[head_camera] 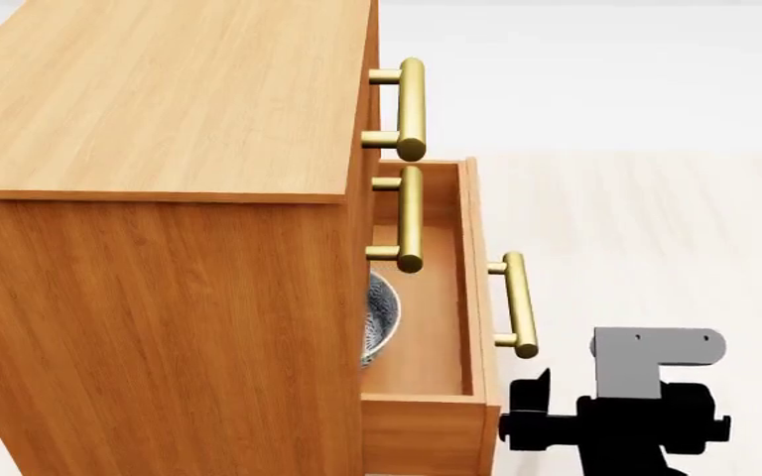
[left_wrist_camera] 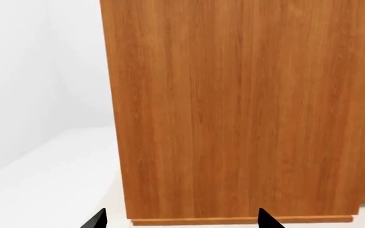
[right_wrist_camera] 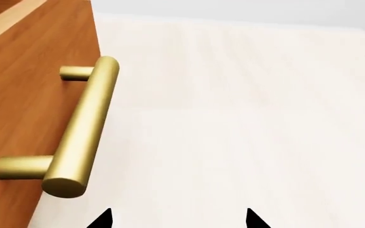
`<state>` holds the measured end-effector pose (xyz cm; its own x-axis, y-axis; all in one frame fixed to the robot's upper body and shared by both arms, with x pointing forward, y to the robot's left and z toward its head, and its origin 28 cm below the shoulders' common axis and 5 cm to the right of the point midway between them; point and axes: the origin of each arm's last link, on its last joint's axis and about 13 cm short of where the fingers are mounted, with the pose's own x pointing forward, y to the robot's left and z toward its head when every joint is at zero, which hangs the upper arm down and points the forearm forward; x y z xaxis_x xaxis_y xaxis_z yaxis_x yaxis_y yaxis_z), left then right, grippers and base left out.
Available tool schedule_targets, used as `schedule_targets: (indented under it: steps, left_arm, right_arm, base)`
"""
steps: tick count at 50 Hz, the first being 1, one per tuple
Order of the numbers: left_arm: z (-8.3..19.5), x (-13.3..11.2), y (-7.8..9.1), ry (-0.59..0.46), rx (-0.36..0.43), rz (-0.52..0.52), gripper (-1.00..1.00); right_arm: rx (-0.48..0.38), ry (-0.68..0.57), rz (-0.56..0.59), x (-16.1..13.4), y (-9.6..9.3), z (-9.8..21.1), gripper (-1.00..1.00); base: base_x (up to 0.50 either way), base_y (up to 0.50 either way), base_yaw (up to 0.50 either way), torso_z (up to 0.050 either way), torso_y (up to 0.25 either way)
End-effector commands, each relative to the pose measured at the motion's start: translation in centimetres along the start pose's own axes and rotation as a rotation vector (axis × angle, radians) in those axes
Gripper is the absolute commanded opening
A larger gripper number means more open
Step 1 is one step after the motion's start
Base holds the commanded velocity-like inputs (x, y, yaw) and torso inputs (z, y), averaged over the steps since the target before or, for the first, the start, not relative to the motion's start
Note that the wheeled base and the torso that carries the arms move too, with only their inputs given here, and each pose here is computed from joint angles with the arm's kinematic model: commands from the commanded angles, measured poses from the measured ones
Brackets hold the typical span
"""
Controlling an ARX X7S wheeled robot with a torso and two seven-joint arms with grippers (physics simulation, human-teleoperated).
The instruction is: Put the bowl in the bottom drawer of the cabinet and close it.
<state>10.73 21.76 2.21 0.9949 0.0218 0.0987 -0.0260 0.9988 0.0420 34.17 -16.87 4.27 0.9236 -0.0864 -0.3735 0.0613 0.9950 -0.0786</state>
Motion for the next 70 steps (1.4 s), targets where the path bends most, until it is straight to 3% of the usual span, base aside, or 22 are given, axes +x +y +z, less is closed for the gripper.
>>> schedule_targets:
  steps: [1, 70]
  left_arm:
    - [0.0, 0.1, 0.1, -0.016, -0.021, 0.007, 1.0]
    - [-0.3, -0.1, -0.1, -0.007, -0.018, -0.004, 1.0]
  right_arm:
    - [-0.011, -0.02, 0.057, 0.4, 1.6, 1.0, 1.0]
    - [-0.034, -0.031, 0.279, 0.9, 7.5, 1.5, 1.0]
  base:
    - [0.0, 0.0, 0.0, 0.0, 0.0]
    - [0.0, 0.0, 0.0, 0.0, 0.0]
